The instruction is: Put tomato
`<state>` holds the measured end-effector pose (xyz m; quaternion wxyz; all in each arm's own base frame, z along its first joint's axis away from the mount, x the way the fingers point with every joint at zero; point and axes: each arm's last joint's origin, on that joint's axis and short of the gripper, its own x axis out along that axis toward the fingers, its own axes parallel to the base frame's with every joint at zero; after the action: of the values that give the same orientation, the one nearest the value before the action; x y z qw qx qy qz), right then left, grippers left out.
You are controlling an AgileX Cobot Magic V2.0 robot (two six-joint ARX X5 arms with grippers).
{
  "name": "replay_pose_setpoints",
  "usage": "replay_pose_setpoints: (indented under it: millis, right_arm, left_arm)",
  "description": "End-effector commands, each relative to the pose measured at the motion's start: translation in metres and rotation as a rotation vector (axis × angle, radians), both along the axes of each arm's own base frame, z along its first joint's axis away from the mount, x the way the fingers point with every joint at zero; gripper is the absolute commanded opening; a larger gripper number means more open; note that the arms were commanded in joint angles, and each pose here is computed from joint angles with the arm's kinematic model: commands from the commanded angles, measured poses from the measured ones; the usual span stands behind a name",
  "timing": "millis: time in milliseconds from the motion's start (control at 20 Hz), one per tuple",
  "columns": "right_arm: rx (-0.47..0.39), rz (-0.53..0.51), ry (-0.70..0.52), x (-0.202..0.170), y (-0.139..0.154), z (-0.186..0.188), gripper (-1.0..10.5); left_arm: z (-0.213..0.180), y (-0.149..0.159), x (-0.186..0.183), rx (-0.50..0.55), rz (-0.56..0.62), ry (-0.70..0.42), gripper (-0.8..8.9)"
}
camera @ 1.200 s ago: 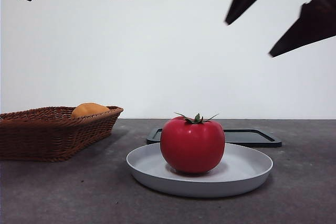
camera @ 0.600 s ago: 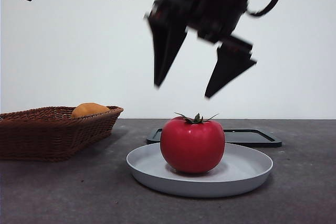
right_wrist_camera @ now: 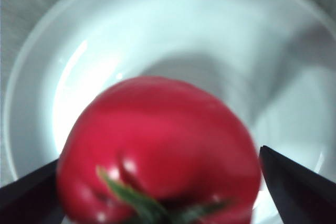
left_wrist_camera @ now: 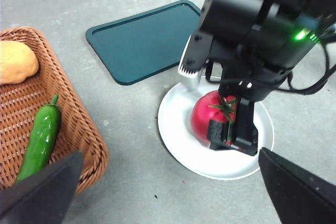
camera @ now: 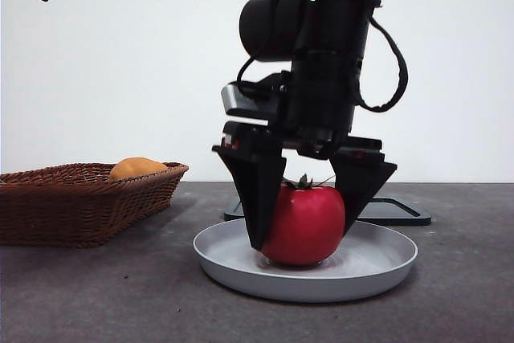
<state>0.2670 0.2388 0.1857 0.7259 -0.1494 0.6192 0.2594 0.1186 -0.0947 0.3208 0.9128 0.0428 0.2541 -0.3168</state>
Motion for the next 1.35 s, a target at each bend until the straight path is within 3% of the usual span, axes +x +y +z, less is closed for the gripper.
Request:
replay_pose_setpoints:
  millis: [50, 150, 250, 500, 750, 900, 1200, 1350]
  right_arm:
    - [0.013, -0.01, -0.008, 0.0, 0.009, 0.0, 5.8]
    - [0.022, -0.018, -0.015, 0.001, 0.01, 0.0, 3.9]
    - [0.023, -0.022, -0.018, 0.001, 0.01, 0.0, 2.8]
    - [0.004, -0.056, -0.056, 0.014, 0.008, 0.025, 2.7]
    - [0.074, -0.153, -0.2, 0.063, -0.016, 0.074, 2.7]
    - [0.095, -0.229, -0.223, 0.1, -0.034, 0.085, 2.7]
    - [0.129, -0.307, -0.215, 0.173, -0.052, 0.057, 2.7]
    - [0.129, -0.307, -0.187, 0.187, -0.05, 0.028, 2.7]
  left_arm:
    - [0.003, -0.001, 0.001, 0.005, -0.006, -0.019, 6.26]
    - [0.003, -0.001, 0.001, 0.005, -0.006, -0.019, 6.26]
    - [0.003, -0.001, 0.001, 0.005, -0.006, -0.019, 6.26]
    - [0.003, -0.001, 0.001, 0.005, -0.006, -0.019, 6.26]
    - [0.003, -0.001, 0.001, 0.005, -0.006, -0.019, 6.26]
    - [0.003, -0.001, 0.001, 0.005, -0.006, -0.019, 6.26]
    - [0.003, -0.001, 0.001, 0.005, -0.006, -0.019, 6.26]
    - [0.003, -0.001, 0.001, 0.005, -0.006, -0.019, 6.26]
